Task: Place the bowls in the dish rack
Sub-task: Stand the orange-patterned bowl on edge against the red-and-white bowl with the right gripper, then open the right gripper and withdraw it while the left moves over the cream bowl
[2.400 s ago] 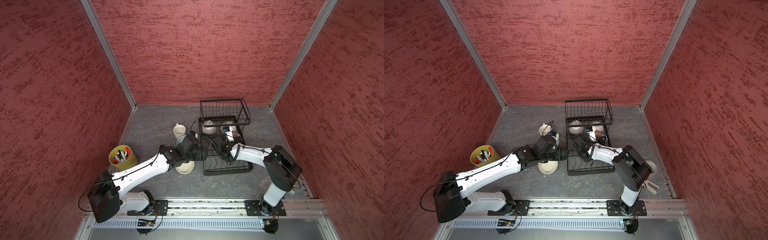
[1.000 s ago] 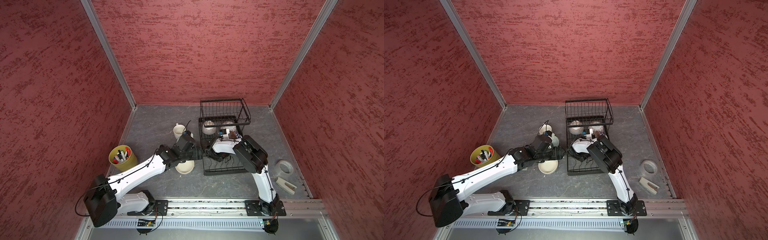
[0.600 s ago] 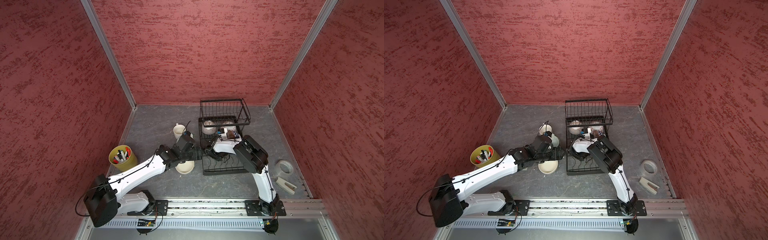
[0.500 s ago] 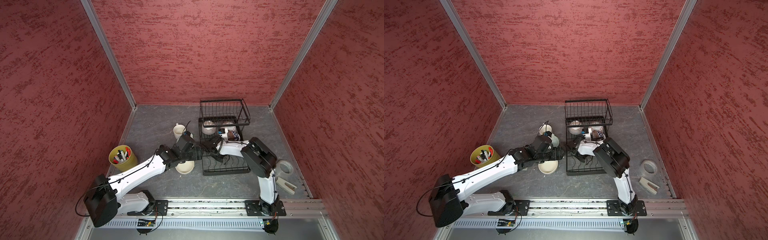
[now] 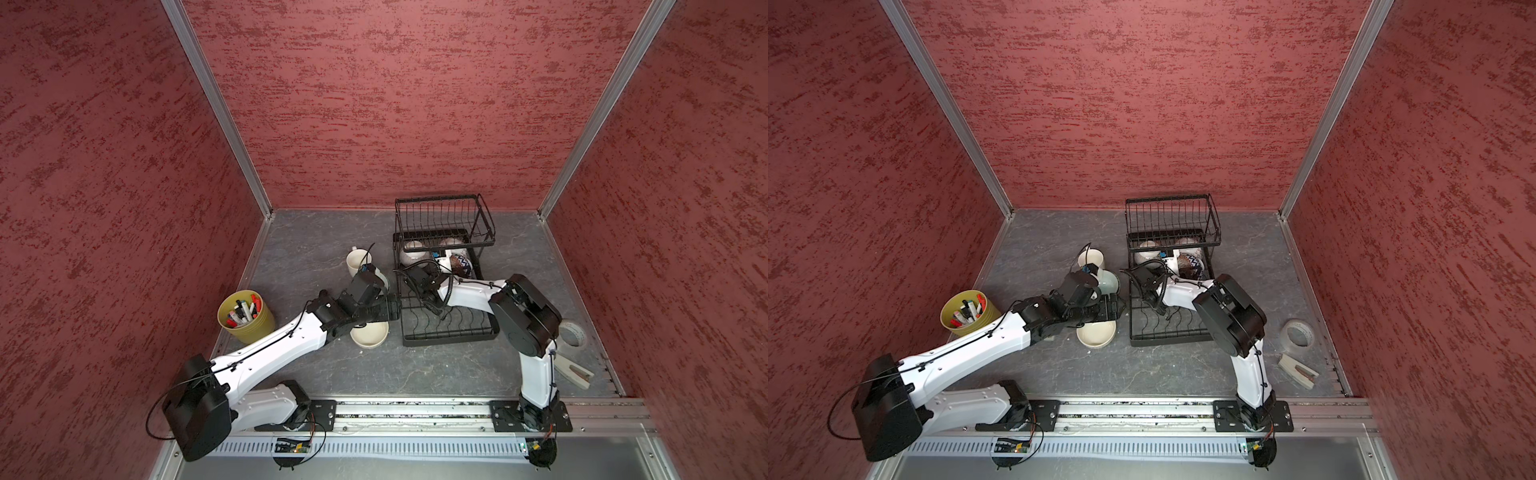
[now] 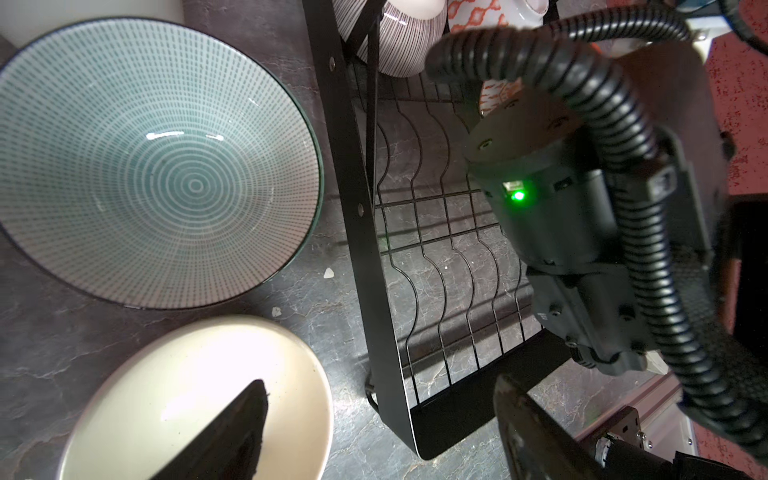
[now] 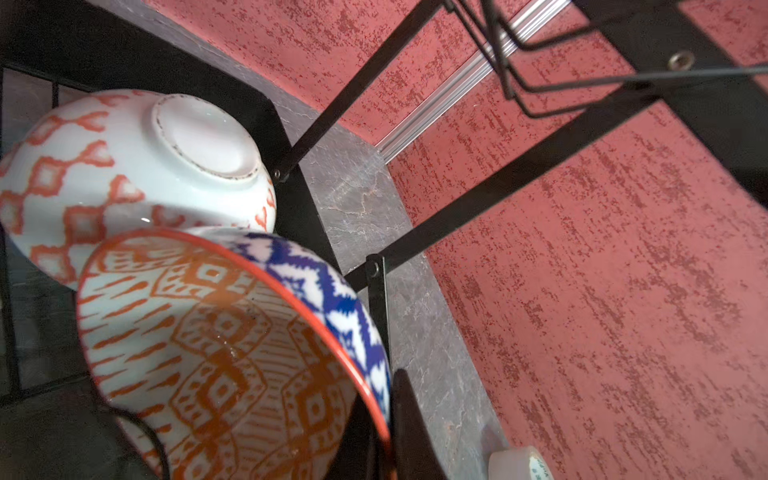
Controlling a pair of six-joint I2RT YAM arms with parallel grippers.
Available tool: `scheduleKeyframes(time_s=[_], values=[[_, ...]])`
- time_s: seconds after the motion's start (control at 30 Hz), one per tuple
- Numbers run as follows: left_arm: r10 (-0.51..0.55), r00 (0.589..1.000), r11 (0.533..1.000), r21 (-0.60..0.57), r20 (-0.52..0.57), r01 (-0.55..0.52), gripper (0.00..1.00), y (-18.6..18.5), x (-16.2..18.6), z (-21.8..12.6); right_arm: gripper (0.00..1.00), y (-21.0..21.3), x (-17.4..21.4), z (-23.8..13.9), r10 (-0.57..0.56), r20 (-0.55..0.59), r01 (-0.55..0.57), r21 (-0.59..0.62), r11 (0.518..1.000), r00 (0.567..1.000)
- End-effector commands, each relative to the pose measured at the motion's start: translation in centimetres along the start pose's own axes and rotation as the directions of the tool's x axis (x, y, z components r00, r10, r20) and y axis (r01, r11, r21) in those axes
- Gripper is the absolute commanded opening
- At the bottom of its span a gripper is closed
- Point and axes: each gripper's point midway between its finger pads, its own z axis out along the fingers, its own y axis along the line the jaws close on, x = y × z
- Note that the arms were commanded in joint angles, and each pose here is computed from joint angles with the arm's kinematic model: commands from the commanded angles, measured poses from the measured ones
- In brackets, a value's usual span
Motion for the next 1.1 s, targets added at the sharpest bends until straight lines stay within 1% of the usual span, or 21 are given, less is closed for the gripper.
scheduleKeyframes(time_s=[0.0,0.07,0.13,0.2,0.23,0.5,0.57,0.67,0.8,0.93,1.0,1.07], values=[[-0.004,1.0,1.0,-0.002,-0.006,0.004,0.85,0.3,0.1,-0.1,0.03,5.0,4.2,-0.5,-0.018,-0.156,-0.016,-0.217,0.976,0.988],[-0.007,1.0,1.0,0.001,-0.005,0.007,0.85,0.3,0.1,0.0,0.12,5.0,4.6,-0.7,-0.008,-0.176,-0.033,-0.228,0.973,0.984],[-0.007,1.0,1.0,0.002,-0.007,0.007,0.85,0.3,0.1,0.1,0.18,4.8,4.8,-0.8,0.009,-0.199,-0.057,-0.237,0.97,0.98],[-0.009,1.0,1.0,0.001,-0.01,0.009,0.85,0.3,0.2,0.2,0.3,4.8,5.1,-1.0,0.022,-0.219,-0.078,-0.251,0.965,0.976],[-0.008,1.0,1.0,0.001,-0.01,0.008,0.85,0.2,0.1,0.2,0.34,4.8,5.2,-1.1,0.029,-0.228,-0.089,-0.256,0.963,0.973],[-0.008,1.0,1.0,-0.006,-0.018,0.008,0.85,0.4,0.3,0.5,0.56,4.6,5.3,-1.7,0.075,-0.267,-0.152,-0.279,0.948,0.961],[-0.008,1.0,1.0,-0.007,-0.017,0.008,0.85,0.4,0.3,0.4,0.64,4.5,5.2,-1.7,0.087,-0.268,-0.164,-0.282,0.945,0.959],[-0.006,1.0,1.0,-0.009,-0.017,0.006,0.85,0.4,0.2,0.4,0.73,4.0,4.6,-1.9,0.109,-0.266,-0.186,-0.284,0.941,0.958],[-0.007,1.0,1.0,-0.014,-0.016,0.007,0.85,0.5,0.2,0.4,0.83,3.3,3.8,-2.2,0.138,-0.258,-0.214,-0.297,0.93,0.956],[-0.008,1.0,1.0,-0.017,-0.016,0.007,0.85,0.6,0.2,0.4,0.91,2.7,3.0,-2.5,0.164,-0.248,-0.24,-0.319,0.917,0.955],[-0.008,1.0,1.0,-0.019,-0.013,0.008,0.85,0.6,0.1,0.4,0.94,2.5,2.8,-2.6,0.173,-0.244,-0.249,-0.325,0.912,0.954],[-0.007,1.0,1.0,-0.02,-0.013,0.007,0.85,0.6,0.1,0.3,0.95,2.3,2.5,-2.7,0.183,-0.24,-0.258,-0.331,0.908,0.953]])
